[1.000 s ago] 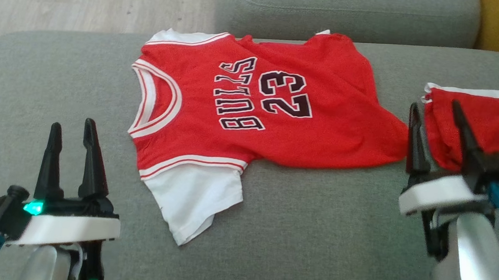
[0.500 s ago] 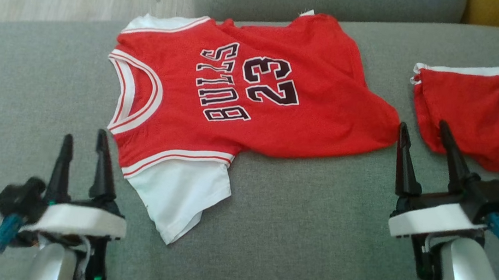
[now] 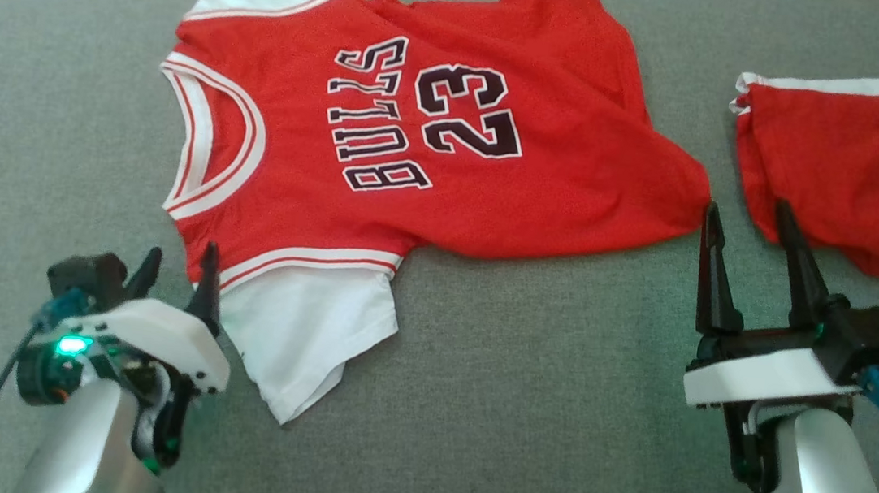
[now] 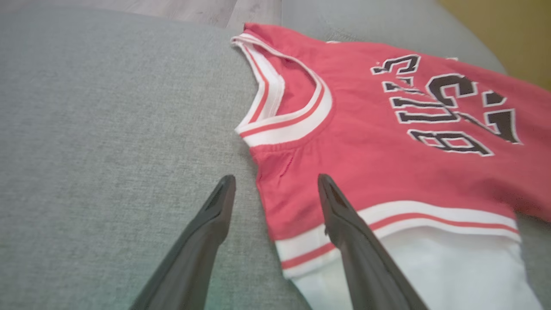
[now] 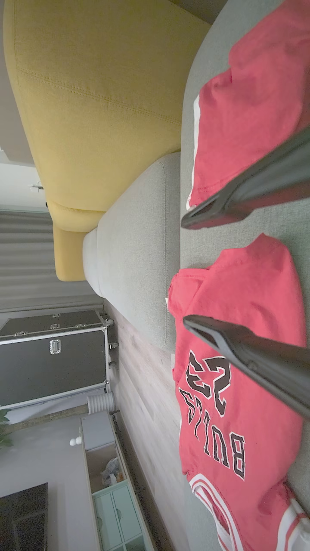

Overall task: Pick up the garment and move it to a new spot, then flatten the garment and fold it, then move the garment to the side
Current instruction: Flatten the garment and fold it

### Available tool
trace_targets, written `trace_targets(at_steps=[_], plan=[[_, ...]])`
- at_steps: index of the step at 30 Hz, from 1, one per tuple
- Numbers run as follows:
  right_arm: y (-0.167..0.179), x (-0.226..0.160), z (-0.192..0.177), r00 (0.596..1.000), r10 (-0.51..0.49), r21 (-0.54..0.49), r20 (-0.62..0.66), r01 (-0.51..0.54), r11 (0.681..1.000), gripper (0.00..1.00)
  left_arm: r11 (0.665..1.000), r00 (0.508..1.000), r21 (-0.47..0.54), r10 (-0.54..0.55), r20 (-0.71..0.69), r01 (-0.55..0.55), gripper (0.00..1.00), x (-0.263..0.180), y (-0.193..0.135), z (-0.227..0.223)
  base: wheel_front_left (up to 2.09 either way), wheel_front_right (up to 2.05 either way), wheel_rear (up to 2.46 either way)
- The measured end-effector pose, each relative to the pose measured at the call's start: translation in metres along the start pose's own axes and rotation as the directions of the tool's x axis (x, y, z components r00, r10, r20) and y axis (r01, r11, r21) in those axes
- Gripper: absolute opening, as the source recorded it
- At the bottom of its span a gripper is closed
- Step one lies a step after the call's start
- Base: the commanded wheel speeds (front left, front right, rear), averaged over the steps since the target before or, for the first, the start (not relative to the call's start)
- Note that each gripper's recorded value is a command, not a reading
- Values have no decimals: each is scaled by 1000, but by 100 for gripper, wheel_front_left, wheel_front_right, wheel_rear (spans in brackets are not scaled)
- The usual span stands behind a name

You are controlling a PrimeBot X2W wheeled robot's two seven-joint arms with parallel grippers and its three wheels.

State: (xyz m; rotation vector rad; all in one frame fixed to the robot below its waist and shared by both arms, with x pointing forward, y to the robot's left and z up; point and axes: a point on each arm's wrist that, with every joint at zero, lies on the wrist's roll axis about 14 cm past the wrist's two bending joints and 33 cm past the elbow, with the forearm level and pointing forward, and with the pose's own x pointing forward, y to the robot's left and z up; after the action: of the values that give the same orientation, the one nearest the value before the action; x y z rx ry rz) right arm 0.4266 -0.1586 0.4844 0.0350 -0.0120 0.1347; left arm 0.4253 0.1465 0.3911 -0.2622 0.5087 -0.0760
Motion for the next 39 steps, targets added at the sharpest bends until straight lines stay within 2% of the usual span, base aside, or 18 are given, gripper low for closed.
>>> trace_targets(at_steps=[6, 14, 15, 16, 17, 23, 28, 33, 39], plan=[[-6, 8, -1, 1000, -14, 8, 2, 14, 1000, 100, 999, 993, 35, 31, -116, -27, 100, 18, 12, -17, 0, 0, 0], [-16, 8, -8, 999, -41, 9, -16, 41, 999, 100, 997, 986, 55, -36, -160, 46, 100, 35, 1, -15, 0, 0, 0], [-16, 8, -8, 999, -41, 8, -15, 41, 999, 100, 997, 985, 57, -42, -166, 52, 69, 35, 0, -16, 0, 0, 0], [-16, 8, -8, 999, -41, 9, -14, 41, 999, 100, 997, 984, 56, -46, -171, 56, 15, 35, 0, -16, 0, 0, 0], [-16, 8, -8, 999, -41, 9, -13, 41, 999, 100, 997, 984, 55, -52, -172, 62, 0, 35, -1, -15, 0, 0, 0], [-15, 16, -2, 999, -37, 12, 9, 37, 999, 100, 995, 987, 82, -41, -153, 54, 0, 39, 13, -9, 0, 0, 0], [-16, 18, -8, 999, -38, 13, -6, 38, 999, 100, 986, 998, 166, -16, -68, 27, 0, 54, 30, 33, 0, 0, 0], [-17, 23, -11, 999, -37, 13, -8, 37, 999, 100, 970, 1000, 244, -26, 4, 24, 0, 70, 32, 76, 0, 0, 0], [-16, 27, -12, 999, -31, 11, -11, 31, 999, 100, 949, 999, 314, -26, -20, 31, 0, 85, 32, 89, 0, 0, 0]])
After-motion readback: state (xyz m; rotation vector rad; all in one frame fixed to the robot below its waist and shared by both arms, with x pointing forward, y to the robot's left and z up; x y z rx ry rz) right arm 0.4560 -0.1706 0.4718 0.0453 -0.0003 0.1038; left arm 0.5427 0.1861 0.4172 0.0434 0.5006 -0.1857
